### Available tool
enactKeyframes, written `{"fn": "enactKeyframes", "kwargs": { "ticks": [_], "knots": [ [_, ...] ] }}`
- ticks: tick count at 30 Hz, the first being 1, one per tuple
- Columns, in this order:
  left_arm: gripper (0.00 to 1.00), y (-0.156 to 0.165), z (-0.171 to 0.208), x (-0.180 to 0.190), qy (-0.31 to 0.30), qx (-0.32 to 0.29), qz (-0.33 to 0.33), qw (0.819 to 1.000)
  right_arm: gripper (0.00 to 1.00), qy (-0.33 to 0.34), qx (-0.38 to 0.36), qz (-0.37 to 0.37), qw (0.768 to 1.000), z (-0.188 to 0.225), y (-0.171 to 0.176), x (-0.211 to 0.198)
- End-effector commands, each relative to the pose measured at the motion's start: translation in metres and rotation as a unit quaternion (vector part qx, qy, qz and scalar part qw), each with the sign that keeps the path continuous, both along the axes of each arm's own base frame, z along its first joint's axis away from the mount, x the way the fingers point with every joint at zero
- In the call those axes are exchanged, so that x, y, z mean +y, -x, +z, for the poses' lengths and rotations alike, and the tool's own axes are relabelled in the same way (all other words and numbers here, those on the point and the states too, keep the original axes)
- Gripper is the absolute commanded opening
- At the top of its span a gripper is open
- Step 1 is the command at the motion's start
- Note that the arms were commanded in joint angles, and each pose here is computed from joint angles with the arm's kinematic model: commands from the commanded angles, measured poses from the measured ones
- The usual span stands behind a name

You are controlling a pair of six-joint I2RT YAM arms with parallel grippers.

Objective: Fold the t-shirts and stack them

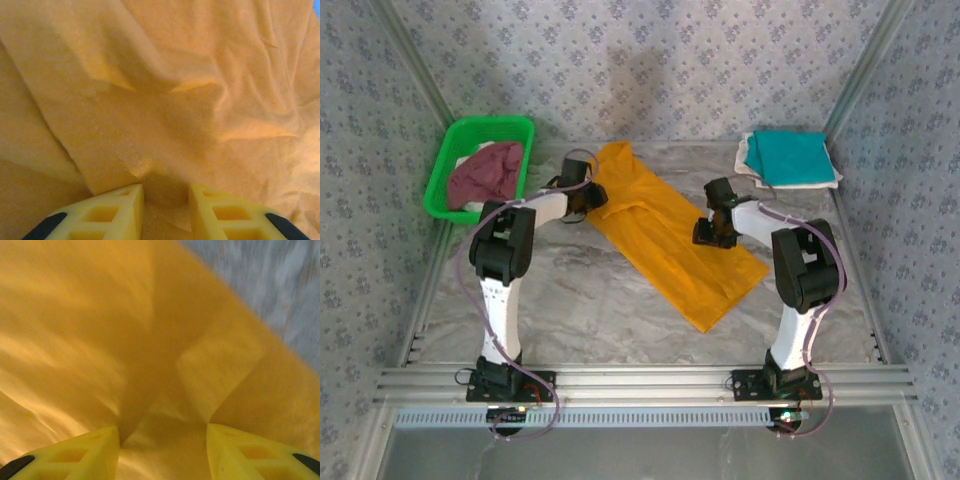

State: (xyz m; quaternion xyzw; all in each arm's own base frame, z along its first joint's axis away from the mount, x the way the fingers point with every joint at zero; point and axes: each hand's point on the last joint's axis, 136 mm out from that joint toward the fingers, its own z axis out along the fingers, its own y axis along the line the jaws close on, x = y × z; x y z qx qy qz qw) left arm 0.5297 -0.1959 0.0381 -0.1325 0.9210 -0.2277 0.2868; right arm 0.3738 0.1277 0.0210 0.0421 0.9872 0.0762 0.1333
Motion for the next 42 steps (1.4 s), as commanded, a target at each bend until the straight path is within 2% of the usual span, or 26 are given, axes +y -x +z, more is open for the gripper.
{"fn": "enactKeyframes", "kwargs": {
  "ticks": [1, 7, 12, 16, 20, 24, 27, 30, 33, 35, 39, 42],
  "knots": [
    [0.30, 0.007, -0.029, -0.002, -0.006, 0.048, -0.017, 0.999, 0.50, -0.018, 0.049, -0.011, 0.999, -0.012, 0.035, 0.002],
    [0.30, -0.012, -0.042, -0.020, -0.009, 0.065, -0.059, 0.996, 0.50, -0.041, 0.084, -0.041, 0.995, -0.025, 0.078, 0.013],
    [0.29, -0.038, -0.037, -0.038, -0.024, 0.055, -0.097, 0.993, 0.51, -0.066, 0.116, -0.061, 0.989, -0.039, 0.112, 0.045],
    [0.30, -0.053, -0.028, -0.049, -0.024, 0.040, -0.121, 0.992, 0.53, -0.076, 0.107, -0.067, 0.989, -0.039, 0.118, 0.071],
    [0.35, -0.065, -0.008, -0.046, -0.037, 0.022, -0.128, 0.991, 0.55, -0.086, 0.082, -0.078, 0.990, -0.024, 0.102, 0.073],
    [0.35, -0.075, 0.030, -0.036, -0.044, -0.016, -0.122, 0.991, 0.56, -0.103, 0.034, -0.075, 0.991, 0.008, 0.081, 0.072],
    [0.36, -0.071, 0.060, -0.024, -0.059, -0.033, -0.103, 0.992, 0.58, -0.084, -0.017, -0.061, 0.994, 0.036, 0.058, 0.061],
    [0.35, -0.059, 0.086, -0.017, -0.050, -0.070, -0.071, 0.994, 0.58, -0.061, -0.058, -0.045, 0.995, 0.061, 0.029, 0.051],
    [0.33, -0.042, 0.089, -0.014, -0.033, -0.096, -0.050, 0.994, 0.57, -0.055, -0.082, -0.025, 0.995, 0.074, 0.002, 0.053],
    [0.31, -0.040, 0.082, -0.010, -0.042, -0.091, -0.042, 0.994, 0.56, -0.059, -0.110, -0.017, 0.992, 0.088, -0.021, 0.057],
    [0.18, -0.050, 0.054, -0.005, -0.050, -0.038, -0.037, 0.997, 0.54, -0.067, -0.150, -0.009, 0.986, 0.104, -0.052, 0.057],
    [0.16, -0.057, 0.041, -0.006, -0.050, -0.027, -0.033, 0.998, 0.54, -0.077, -0.169, -0.005, 0.983, 0.116, -0.062, 0.058]
  ]
}}
